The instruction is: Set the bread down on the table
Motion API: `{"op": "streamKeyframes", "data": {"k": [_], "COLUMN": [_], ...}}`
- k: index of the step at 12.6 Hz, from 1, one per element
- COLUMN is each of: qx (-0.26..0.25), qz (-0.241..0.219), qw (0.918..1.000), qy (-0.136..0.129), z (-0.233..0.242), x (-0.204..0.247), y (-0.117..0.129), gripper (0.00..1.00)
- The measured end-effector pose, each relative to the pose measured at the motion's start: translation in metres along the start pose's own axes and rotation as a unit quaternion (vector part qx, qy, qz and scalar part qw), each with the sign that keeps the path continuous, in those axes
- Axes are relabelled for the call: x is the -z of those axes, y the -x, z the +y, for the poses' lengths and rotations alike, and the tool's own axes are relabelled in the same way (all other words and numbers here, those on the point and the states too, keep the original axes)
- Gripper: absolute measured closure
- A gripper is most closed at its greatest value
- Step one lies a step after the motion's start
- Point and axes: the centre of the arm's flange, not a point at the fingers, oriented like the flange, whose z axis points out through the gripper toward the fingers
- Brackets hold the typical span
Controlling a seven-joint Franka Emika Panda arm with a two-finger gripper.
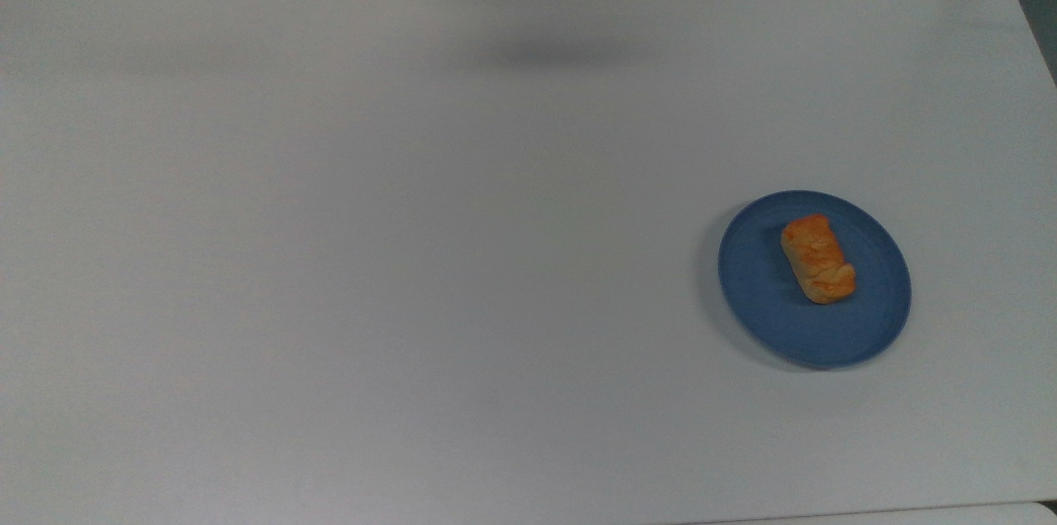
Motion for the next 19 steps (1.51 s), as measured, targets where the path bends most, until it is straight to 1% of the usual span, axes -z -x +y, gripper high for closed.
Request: {"op": "streamKeyframes", "data": {"k": [8,10,12,14,15,19], "qx": [0.007,0.020,0.044,0.075,0.092,0.113], "qz": [-0.007,-0.014,-0.028,-0.038,-0.029,0.030], "qw": [0.9999,0.9997,0.9986,0.9964,0.9953,0.9926], "qy": [-0.001,-0.002,-0.004,-0.007,-0.010,-0.034], "z": [-0.008,-0.021,-0.048,-0.084,-0.108,-0.199], "x": [-0.007,-0.014,-0.032,-0.054,-0.065,-0.112], "y": [0.000,-0.002,-0.009,-0.020,-0.029,-0.061], "gripper": [0.00,0.00,0.00,0.00,0.00,0.00]}}
